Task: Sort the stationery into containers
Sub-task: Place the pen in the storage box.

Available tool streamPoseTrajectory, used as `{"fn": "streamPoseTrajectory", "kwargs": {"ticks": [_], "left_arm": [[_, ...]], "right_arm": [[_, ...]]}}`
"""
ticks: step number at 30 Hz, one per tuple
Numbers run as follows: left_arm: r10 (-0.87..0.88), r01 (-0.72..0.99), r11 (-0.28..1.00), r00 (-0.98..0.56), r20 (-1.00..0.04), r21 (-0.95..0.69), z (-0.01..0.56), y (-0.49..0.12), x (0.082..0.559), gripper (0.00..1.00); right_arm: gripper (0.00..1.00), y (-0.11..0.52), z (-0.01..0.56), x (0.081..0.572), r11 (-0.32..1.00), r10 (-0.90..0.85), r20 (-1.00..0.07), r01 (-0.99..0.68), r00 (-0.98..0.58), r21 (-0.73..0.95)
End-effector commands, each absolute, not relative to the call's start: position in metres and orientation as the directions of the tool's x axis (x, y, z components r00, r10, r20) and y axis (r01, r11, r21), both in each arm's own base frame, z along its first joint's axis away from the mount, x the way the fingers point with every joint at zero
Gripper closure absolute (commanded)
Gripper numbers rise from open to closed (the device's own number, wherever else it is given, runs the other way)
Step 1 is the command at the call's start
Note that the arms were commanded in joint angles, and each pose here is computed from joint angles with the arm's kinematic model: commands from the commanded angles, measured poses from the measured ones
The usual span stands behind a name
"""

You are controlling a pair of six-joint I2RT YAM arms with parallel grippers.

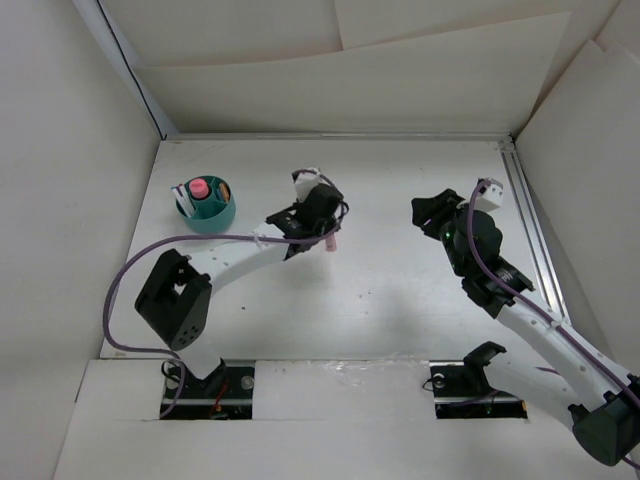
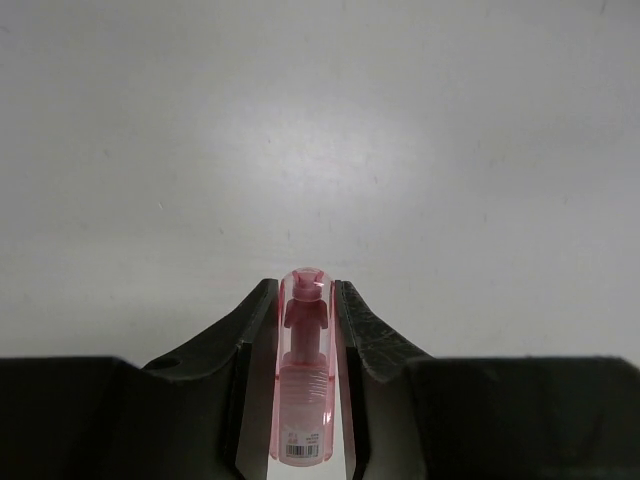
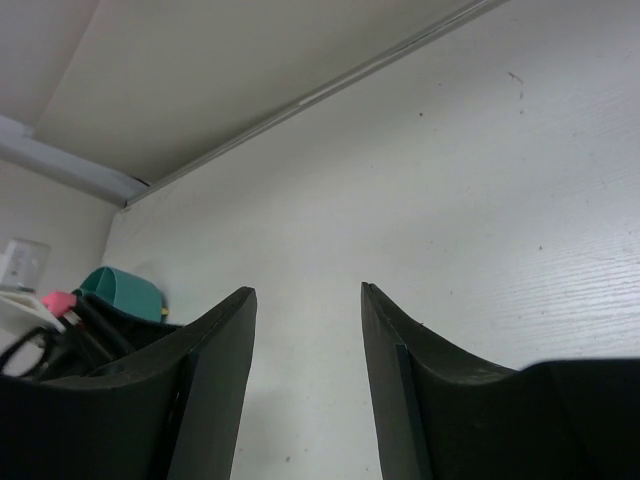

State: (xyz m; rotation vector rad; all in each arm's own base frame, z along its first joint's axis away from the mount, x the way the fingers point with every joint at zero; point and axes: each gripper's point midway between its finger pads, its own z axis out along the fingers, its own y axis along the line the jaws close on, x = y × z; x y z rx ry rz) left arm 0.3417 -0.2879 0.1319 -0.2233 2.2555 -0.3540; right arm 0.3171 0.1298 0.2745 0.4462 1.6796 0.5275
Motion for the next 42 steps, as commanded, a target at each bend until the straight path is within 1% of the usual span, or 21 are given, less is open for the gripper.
{"fn": "streamPoseTrajectory", "kwargs": {"ticks": [1,3,4,6,7,11,12,14,16,18,20,22,23,26,30,35,38,42], "left_arm": [[-0.404,-0.091,0.901,-0.527,-0.748,-0.423,0.178,-0.263,0.378,1.0],[-0.466,-0.141,0.88,-0.451,-0.761,-0.454,0.195,-0.239,0.402,1.0],[-0.487,-0.144,0.869,-0.415,-0.768,-0.474,0.214,-0.233,0.413,1.0],[-0.514,-0.223,0.858,-0.365,-0.777,-0.463,0.217,-0.202,0.436,1.0],[-0.53,-0.26,0.846,-0.306,-0.791,-0.466,0.23,-0.187,0.445,1.0],[-0.556,-0.379,0.799,-0.169,-0.814,-0.467,0.249,-0.128,0.471,0.99],[-0.554,-0.428,0.779,-0.127,-0.823,-0.459,0.255,-0.102,0.48,0.99],[-0.555,-0.471,0.76,-0.112,-0.824,-0.448,0.252,-0.079,0.485,0.99],[-0.525,-0.493,0.758,-0.074,-0.848,-0.427,0.261,-0.059,0.49,0.99],[-0.472,-0.554,0.74,-0.023,-0.881,-0.382,0.273,-0.033,0.491,0.98],[-0.395,-0.594,0.75,-0.049,-0.917,-0.291,0.267,-0.024,0.496,0.98],[-0.341,-0.636,0.734,-0.04,-0.939,-0.239,0.272,-0.013,0.497,0.98],[-0.303,-0.648,0.739,-0.076,-0.95,-0.184,0.264,-0.011,0.498,0.98],[-0.26,-0.67,0.73,-0.086,-0.962,-0.138,0.264,-0.005,0.498,0.98],[-0.215,-0.698,0.713,-0.124,-0.969,-0.069,0.246,0.003,0.504,0.97],[-0.19,-0.71,0.704,-0.16,-0.969,-0.02,0.231,0.009,0.507,0.97],[-0.182,-0.713,0.7,-0.155,-0.971,-0.017,0.23,0.01,0.51,0.97],[-0.126,-0.734,0.677,-0.191,-0.974,0.056,0.223,0.021,0.507,0.97]], "right_arm": [[0.48,0.129,0.304,0.319,0.801,0.59,-0.799,-0.036,-0.117,0.597],[0.48,0.129,0.304,0.319,0.801,0.59,-0.799,-0.036,-0.117,0.597],[0.48,0.129,0.304,0.319,0.801,0.59,-0.799,-0.036,-0.117,0.597],[0.48,0.129,0.304,0.319,0.801,0.59,-0.799,-0.036,-0.117,0.597],[0.48,0.129,0.304,0.319,0.801,0.59,-0.799,-0.036,-0.117,0.597],[0.48,0.129,0.304,0.319,0.801,0.59,-0.799,-0.036,-0.117,0.597],[0.48,0.13,0.304,0.318,0.8,0.59,-0.798,-0.043,-0.122,0.598],[0.48,0.132,0.304,0.318,0.8,0.589,-0.798,-0.05,-0.128,0.599],[0.48,0.132,0.304,0.318,0.8,0.589,-0.798,-0.05,-0.128,0.599],[0.48,0.132,0.304,0.318,0.8,0.589,-0.798,-0.05,-0.128,0.599],[0.48,0.132,0.306,0.318,0.797,0.593,-0.796,-0.054,-0.122,0.602],[0.48,0.132,0.306,0.318,0.797,0.593,-0.796,-0.055,-0.122,0.602],[0.48,0.132,0.306,0.318,0.797,0.593,-0.796,-0.055,-0.122,0.602],[0.48,0.132,0.306,0.318,0.797,0.593,-0.796,-0.055,-0.122,0.602],[0.48,0.132,0.306,0.318,0.797,0.593,-0.796,-0.055,-0.122,0.602],[0.48,0.132,0.306,0.318,0.802,0.586,-0.802,-0.056,-0.121,0.594],[0.48,0.132,0.306,0.318,0.802,0.586,-0.802,-0.056,-0.121,0.594],[0.48,0.132,0.306,0.318,0.802,0.586,-0.802,-0.056,-0.121,0.594]]}}
